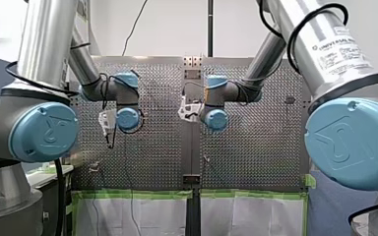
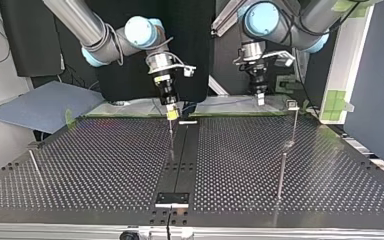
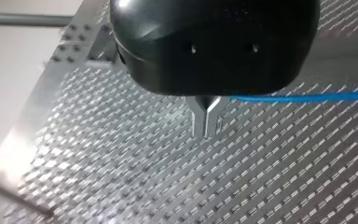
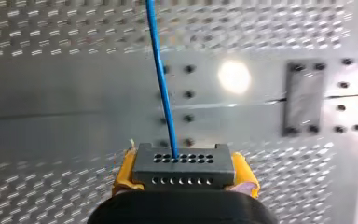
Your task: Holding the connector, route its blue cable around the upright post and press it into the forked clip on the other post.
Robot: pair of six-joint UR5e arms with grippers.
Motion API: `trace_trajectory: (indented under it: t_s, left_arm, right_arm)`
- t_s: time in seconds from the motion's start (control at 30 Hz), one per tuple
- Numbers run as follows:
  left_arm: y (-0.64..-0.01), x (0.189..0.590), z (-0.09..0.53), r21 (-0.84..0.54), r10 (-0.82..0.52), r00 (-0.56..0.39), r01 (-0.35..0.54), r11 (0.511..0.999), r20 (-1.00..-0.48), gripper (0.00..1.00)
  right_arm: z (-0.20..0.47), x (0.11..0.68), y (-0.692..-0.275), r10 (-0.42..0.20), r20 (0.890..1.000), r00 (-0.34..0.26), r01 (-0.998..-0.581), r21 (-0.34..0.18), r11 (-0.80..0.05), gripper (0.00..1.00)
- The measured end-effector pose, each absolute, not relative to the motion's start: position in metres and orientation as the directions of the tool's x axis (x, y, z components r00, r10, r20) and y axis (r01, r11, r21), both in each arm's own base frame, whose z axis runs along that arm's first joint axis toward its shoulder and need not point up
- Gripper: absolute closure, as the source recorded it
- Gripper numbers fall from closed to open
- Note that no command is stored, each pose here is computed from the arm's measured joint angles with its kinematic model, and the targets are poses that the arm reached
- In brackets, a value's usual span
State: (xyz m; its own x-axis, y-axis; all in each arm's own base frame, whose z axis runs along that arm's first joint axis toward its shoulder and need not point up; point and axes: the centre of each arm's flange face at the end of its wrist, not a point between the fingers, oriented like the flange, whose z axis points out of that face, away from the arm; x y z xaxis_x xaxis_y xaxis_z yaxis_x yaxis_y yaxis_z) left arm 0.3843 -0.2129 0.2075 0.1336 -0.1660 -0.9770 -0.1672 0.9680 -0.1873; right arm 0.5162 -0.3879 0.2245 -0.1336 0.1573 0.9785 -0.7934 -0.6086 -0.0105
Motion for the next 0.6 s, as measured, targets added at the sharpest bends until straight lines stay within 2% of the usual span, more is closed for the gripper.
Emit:
trace_trajectory:
  t_s: [0.23, 0.6]
  left_arm:
    - [-0.196, 0.397, 0.242, -0.214, -0.177, 0.179, -0.213, 0.954, -0.968, 1.00]
    - [-0.195, 0.403, 0.310, -0.282, -0.224, 0.264, -0.208, 0.936, -0.938, 1.00]
  right_arm:
    - [0.287, 0.523, -0.393, 0.209, 0.963, -0.169, -0.777, 0.000, -0.629, 1.00]
    - [0.370, 0.519, -0.383, 0.269, 0.944, -0.192, -0.761, 0.029, -0.648, 1.00]
